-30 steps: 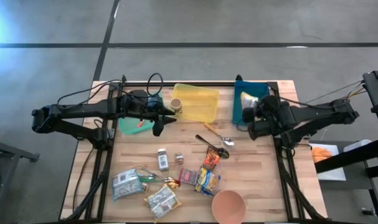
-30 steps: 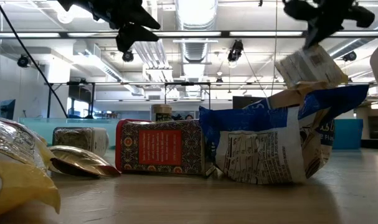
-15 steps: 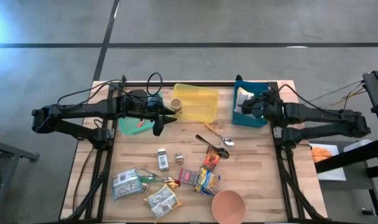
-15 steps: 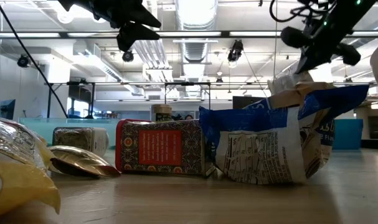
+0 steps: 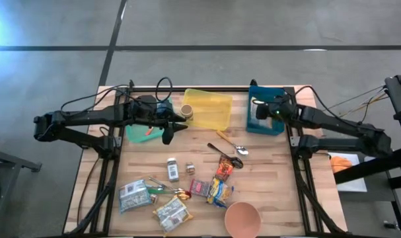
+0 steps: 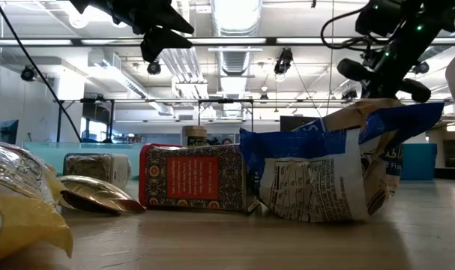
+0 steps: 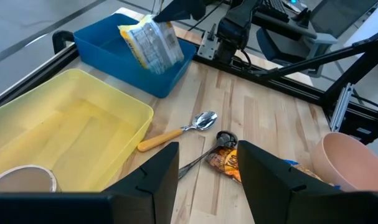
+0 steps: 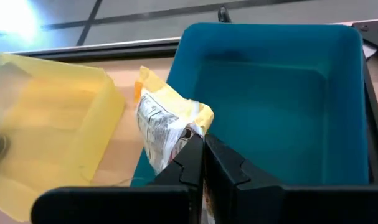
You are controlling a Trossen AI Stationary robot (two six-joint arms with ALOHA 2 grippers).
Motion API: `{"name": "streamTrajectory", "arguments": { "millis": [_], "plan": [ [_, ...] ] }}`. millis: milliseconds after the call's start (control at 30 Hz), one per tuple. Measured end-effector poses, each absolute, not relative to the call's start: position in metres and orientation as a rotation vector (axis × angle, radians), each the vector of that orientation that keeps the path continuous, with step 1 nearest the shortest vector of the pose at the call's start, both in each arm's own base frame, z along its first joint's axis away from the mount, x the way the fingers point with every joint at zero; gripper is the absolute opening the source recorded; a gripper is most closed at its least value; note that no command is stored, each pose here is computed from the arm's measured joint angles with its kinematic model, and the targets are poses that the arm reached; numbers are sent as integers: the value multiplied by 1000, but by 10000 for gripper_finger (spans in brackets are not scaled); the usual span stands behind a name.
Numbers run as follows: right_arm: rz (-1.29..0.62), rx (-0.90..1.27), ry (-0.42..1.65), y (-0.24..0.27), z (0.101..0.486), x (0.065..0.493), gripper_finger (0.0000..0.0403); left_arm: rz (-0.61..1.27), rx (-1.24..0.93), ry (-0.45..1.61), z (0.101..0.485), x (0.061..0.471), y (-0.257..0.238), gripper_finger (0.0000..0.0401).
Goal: Pick & Place Food Item
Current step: Put the right yellow noodle pack into the blue bin
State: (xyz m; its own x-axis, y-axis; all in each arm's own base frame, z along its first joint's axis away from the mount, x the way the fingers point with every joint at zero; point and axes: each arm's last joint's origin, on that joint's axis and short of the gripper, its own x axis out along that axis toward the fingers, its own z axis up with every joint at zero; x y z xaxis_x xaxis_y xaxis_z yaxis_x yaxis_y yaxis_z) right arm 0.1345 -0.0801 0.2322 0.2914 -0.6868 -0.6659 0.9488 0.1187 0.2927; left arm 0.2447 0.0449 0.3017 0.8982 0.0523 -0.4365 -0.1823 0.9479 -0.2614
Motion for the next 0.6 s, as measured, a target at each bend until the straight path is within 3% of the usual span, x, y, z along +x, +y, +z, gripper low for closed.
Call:
{"name": "streamTrajectory", "arguments": {
  "millis": [600],
  "plan": [
    [-1334, 818, 516, -89, 192, 123, 8, 124, -303, 442, 302, 245, 45, 168]
  ]
}}
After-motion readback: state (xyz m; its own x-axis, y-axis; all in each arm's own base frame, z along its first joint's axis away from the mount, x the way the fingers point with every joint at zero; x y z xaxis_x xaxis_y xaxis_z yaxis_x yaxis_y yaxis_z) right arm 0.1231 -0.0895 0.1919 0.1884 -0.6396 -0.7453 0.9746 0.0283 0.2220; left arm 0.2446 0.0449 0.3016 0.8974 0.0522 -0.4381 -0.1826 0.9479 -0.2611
